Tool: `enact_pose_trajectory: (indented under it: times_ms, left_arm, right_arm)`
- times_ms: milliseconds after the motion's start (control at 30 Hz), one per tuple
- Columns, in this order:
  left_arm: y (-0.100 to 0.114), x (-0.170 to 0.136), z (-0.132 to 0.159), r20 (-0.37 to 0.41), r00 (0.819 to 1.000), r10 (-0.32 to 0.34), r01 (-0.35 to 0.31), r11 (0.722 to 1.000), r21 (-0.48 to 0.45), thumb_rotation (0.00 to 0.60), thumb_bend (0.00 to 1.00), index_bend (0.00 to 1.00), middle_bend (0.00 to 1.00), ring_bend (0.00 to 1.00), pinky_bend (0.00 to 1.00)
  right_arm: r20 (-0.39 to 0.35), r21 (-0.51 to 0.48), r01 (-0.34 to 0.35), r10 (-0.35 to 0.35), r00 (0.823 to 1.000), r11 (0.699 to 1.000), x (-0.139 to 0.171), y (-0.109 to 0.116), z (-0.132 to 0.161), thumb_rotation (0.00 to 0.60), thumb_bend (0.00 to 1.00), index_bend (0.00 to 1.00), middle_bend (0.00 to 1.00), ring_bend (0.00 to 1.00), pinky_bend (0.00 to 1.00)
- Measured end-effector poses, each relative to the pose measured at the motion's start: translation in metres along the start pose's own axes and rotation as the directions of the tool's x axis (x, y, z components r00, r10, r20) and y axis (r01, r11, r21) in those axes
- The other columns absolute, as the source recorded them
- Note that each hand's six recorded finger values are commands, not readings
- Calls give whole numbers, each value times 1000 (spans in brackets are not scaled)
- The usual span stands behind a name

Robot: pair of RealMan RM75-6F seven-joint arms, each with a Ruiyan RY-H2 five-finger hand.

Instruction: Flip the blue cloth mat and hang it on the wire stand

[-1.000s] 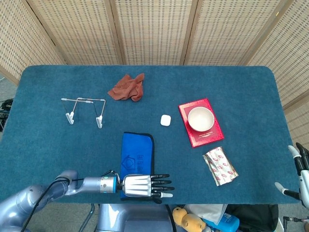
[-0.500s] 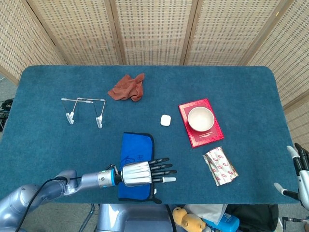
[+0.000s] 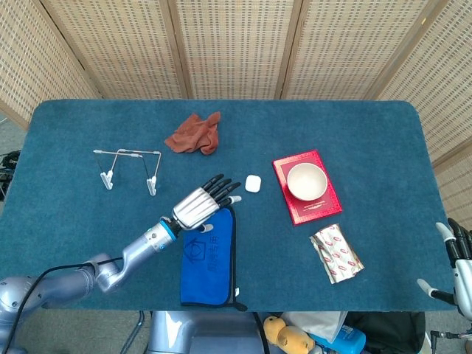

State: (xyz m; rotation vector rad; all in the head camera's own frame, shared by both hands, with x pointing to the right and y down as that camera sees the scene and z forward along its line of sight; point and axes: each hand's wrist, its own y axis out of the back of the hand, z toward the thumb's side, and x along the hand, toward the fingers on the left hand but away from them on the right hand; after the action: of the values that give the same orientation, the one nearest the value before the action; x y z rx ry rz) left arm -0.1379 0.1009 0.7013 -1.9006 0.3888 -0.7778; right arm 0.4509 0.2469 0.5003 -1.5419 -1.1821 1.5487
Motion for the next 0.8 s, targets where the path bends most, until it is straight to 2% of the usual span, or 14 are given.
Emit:
enact_pose_trajectory:
  times_ms: [167,400,600,800]
  left_arm:
    - [-5,7,-25,-128,990,-66,65,998,-14,600,187,257,0,0,0]
    - [-12,9,-50,-253,954,-161,153,987,-50,600,209,279,0,0,0]
    - [-19,9,-58,-314,925,-216,193,976,-101,600,216,285,0,0,0]
    - [-25,13,-59,-332,913,-236,210,971,-115,600,232,292,0,0,0]
  right_arm:
    - [4,3,-7,7,1000,1000,-1,-2,-1,600,0,0,0,0,0]
    - [9,2,-11,11,1000,1000,-3,-3,-1,600,0,0,0,0,0]
    - [10,4,-17,17,1000,1000,-4,-4,-1,600,0,0,0,0,0]
    - [11,7,-17,17,1000,1000,-4,-4,-1,600,0,0,0,0,0]
